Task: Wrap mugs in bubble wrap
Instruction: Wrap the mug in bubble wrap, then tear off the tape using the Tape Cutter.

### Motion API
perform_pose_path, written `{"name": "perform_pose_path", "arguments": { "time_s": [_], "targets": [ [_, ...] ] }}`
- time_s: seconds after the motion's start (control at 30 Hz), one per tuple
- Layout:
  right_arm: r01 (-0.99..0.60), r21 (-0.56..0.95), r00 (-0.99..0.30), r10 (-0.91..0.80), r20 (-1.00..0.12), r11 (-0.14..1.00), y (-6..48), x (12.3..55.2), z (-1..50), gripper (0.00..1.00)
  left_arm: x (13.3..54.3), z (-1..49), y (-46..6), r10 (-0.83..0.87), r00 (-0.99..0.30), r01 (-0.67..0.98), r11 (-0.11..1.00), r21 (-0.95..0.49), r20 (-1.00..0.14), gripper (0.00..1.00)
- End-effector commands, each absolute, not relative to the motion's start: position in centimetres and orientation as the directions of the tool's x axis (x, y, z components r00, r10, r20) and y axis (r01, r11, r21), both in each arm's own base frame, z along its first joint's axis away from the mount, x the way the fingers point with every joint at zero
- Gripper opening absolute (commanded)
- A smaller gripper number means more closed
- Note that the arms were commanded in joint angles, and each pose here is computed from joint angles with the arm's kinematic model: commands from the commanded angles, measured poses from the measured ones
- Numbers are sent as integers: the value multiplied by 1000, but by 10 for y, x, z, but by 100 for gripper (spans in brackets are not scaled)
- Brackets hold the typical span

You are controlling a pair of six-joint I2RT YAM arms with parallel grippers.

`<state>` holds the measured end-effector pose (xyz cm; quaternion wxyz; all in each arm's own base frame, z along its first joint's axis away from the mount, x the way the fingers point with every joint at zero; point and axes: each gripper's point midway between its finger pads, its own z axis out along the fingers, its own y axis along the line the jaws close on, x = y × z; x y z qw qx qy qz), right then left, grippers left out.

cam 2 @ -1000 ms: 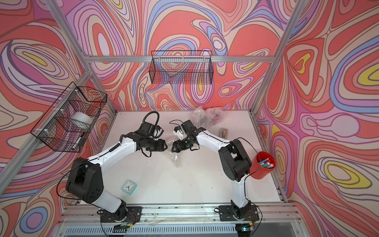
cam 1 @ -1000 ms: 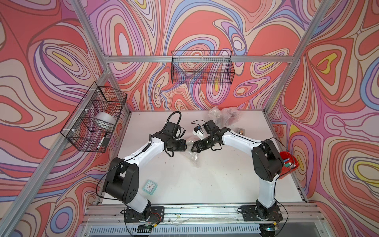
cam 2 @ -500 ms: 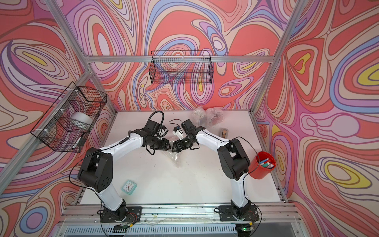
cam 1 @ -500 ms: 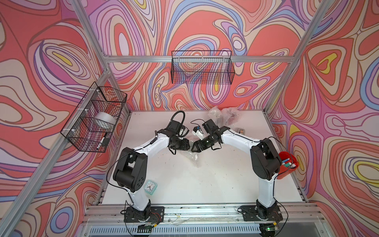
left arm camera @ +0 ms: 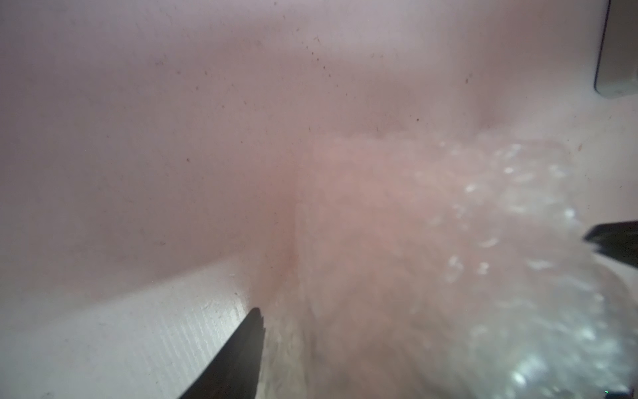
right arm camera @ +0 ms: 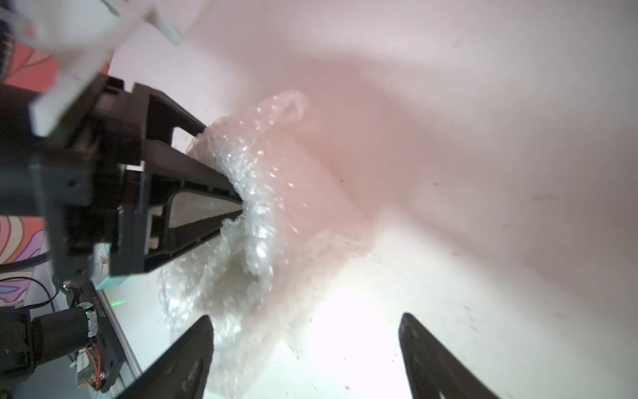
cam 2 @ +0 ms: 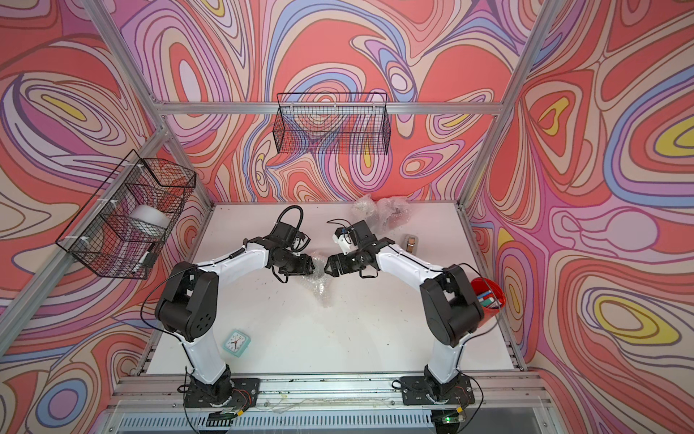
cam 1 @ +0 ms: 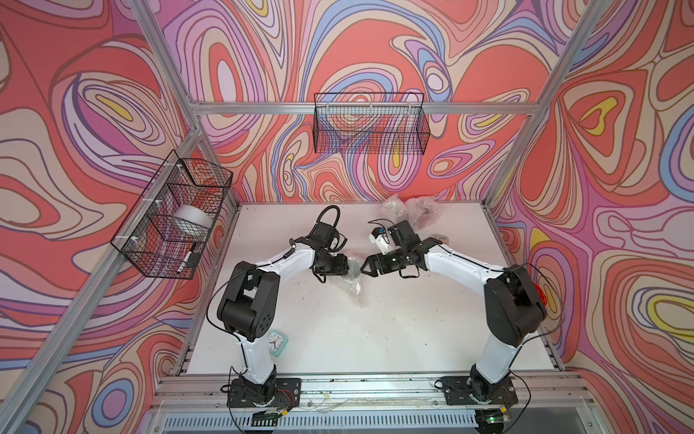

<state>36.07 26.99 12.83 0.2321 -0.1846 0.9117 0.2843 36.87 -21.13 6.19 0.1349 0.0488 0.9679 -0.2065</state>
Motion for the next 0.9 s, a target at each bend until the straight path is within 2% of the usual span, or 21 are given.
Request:
{"name": "perform_pose_path", "arguments": {
  "time_s": [0.0,0.1,0.17,0.2,0.3,0.4,0.53,0.87],
  "targets": [
    [-278,415,-751,73,-657,866,222,397,169,93,343,34,-198,-53,-990,0,929,-370,-133,55],
    [-106,388,-711,203,-673,915,168,401,168,95,337,34,-199,-133,-988,-90,916,-392,-84,52],
    [-50,430,-739,256,-623,901,141,398,165,95,333,34,-197,-192,-980,-154,908,-389,-60,51],
    [-16,443,-764,275,-584,896,129,396,160,92,332,35,-196,-217,-975,-181,903,-391,-51,51],
    [122,422,-802,340,-492,898,83,390,138,69,326,34,-199,-284,-959,-256,876,-409,-8,50],
    [153,544,-797,429,-426,825,56,394,128,59,323,37,-203,-317,-948,-292,870,-396,3,49],
    [191,569,-787,471,-398,800,28,409,117,48,323,42,-210,-311,-950,-283,877,-388,-11,48],
    [178,605,-816,460,-350,776,10,442,98,37,326,45,-212,-294,-956,-266,888,-374,-17,48]
  ]
}}
